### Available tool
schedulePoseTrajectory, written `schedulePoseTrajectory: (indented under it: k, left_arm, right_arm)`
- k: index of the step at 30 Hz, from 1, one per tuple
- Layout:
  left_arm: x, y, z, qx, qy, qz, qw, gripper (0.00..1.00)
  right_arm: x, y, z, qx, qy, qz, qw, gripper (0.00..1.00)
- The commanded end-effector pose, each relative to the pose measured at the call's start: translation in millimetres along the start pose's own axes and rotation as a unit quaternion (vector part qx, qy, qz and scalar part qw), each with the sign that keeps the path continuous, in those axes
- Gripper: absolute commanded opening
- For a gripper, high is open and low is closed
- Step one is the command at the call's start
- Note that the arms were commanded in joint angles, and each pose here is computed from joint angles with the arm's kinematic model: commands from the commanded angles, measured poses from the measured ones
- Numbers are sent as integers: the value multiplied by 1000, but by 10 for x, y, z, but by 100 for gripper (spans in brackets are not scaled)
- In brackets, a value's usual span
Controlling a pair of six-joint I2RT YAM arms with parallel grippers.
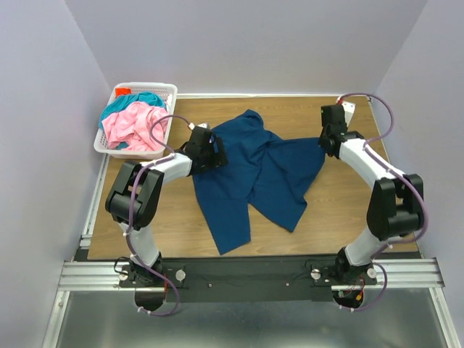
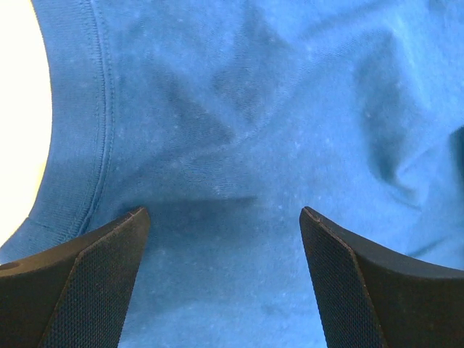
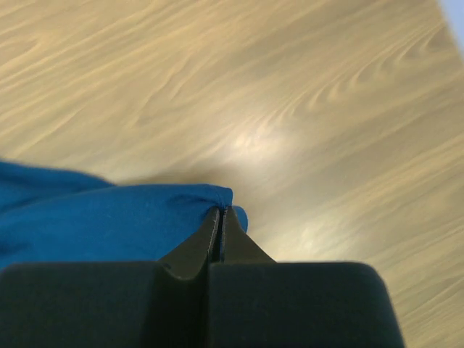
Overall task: Fold and stack the t-shirts
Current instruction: Flatten the tshirt out
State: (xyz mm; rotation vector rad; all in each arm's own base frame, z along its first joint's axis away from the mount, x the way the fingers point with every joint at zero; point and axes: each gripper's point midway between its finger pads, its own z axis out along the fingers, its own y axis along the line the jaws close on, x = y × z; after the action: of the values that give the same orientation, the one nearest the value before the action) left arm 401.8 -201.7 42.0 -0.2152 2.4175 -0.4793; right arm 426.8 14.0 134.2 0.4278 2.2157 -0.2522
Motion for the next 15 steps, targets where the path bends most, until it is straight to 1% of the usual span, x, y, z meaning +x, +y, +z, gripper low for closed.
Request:
schedulePoseTrajectory:
  k: [1,2,4,5,6,8,9,10,15]
  left_arm:
    - [67,191,127,-40,29,19,999,93]
    - [84,223,173,-45,36,22,998,93]
    - [-40,221,213,-46,29,20,998,93]
    - [-35,250,250,-50,34,21,998,93]
    - [-135,247,271,-50,27,19,998,93]
    - [-169,252,323,-50,29,19,998,93]
    - [-197,253,342,-49,29,22,998,93]
    - [-277,207,357,-46,22,25,998,93]
    - [-407,141,499,-39,19,41,998,93]
  right_arm:
    - [-275,-207,278,58,-18,-53,997,1]
    - [-365,-195,397,65,-21,-55,996,1]
    - [-450,-291,558,81,-19,-57,995,1]
    - [-541,-331,708,88,-18,-55,994,1]
    - [-582,-353,778,92,-19,-54,994,1]
    - [-678,-375,928,94,-20,-53,994,1]
    - [-782,-376,1048,97,-26,-54,994,1]
    - [-805,-367,1127,97,-25,-57,993,1]
    - [-960,-245,1511,86,-31,-78,993,1]
